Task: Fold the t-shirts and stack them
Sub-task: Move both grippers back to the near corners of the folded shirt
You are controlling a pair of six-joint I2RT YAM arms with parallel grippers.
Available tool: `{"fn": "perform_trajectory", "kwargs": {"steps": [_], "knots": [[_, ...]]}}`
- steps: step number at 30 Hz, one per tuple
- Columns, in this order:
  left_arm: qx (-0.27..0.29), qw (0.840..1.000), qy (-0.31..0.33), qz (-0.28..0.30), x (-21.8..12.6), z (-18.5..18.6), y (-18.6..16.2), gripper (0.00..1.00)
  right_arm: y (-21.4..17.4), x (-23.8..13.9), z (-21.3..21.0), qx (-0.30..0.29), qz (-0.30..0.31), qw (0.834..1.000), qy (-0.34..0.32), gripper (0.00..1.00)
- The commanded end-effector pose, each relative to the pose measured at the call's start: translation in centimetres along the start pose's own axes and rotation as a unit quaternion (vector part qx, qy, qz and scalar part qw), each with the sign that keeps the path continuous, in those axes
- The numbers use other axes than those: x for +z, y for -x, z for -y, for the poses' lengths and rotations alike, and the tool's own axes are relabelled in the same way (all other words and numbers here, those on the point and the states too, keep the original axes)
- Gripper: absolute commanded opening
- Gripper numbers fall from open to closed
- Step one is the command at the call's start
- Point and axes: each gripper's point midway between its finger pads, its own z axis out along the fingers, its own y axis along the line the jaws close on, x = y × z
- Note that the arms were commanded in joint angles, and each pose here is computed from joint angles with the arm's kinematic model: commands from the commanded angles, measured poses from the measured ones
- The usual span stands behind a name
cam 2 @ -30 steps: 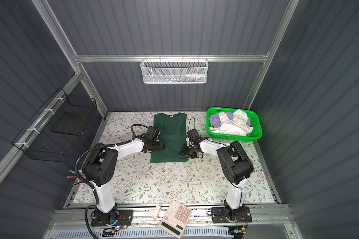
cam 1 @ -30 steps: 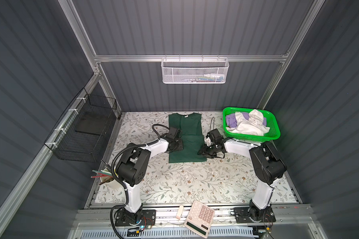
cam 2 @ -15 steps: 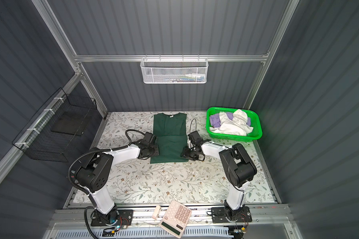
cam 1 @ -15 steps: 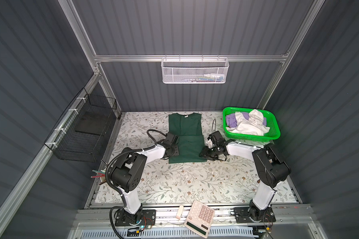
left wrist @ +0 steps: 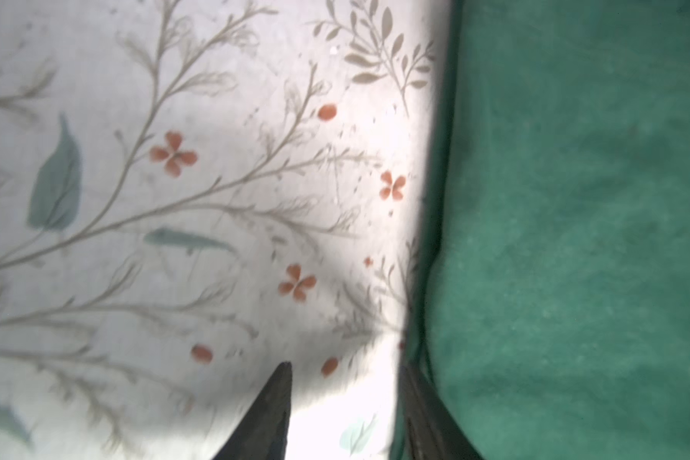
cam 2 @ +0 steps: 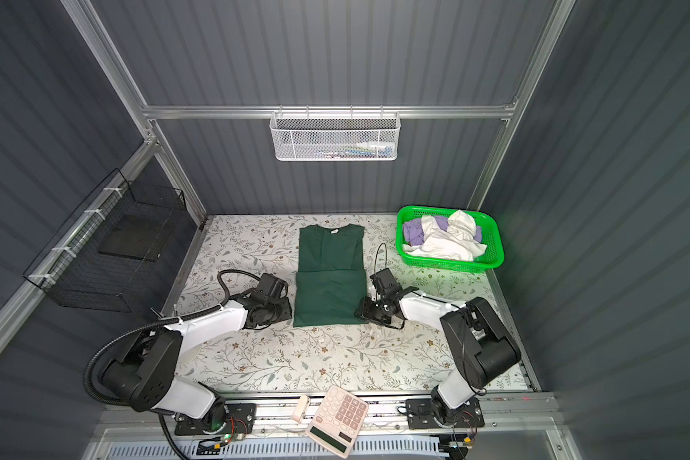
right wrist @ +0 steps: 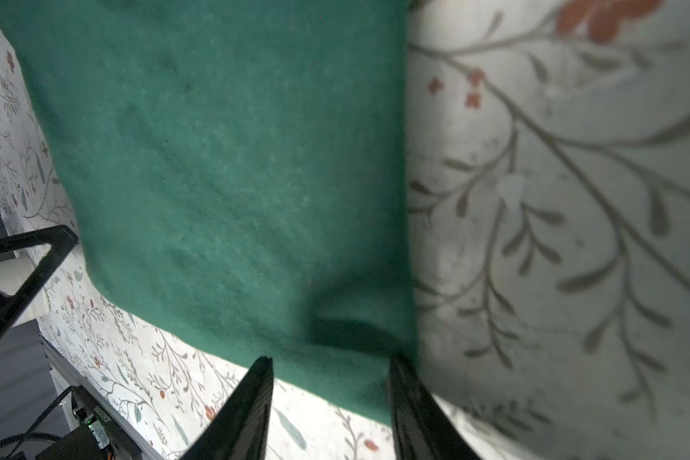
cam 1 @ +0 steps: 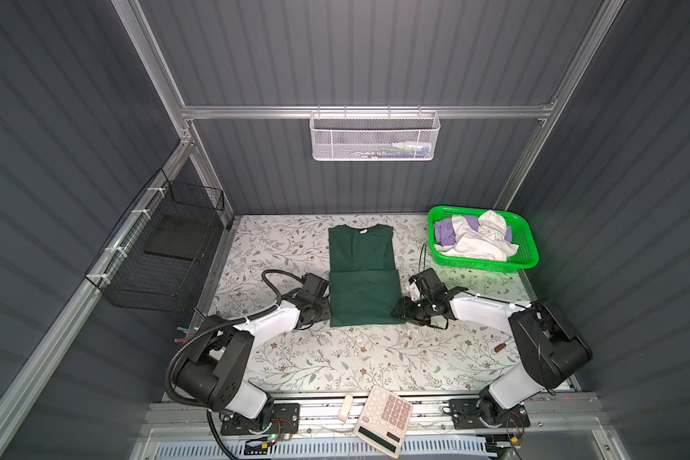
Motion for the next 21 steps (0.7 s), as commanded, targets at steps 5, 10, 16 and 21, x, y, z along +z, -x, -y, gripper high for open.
{"fn": "perform_trajectory", "kwargs": {"steps": [5,10,16,21], "knots": [[-0.024,0.998,-0.045,-0.049,-1.5,-0.6,-4.2,0.48,-3.9,-1.8,2.2,0.033,0.000,0.999,-0.023,0.53],[-0.023,0.994,-0.078,-0.067,-2.1,0.1,-5.5,0.48,-4.3,-4.0,2.3,0.030,0.023,0.999,-0.020,0.57],[-0.028,0.991,-0.119,-0.062,-3.2,1.7,-5.9,0.48,-5.0,-5.7,2.3,0.037,0.049,0.998,-0.003,0.61],[-0.023,0.990,-0.123,-0.061,-3.4,2.2,-6.2,0.49,-5.9,-5.4,3.6,0.048,0.053,0.997,-0.010,0.61]]}}
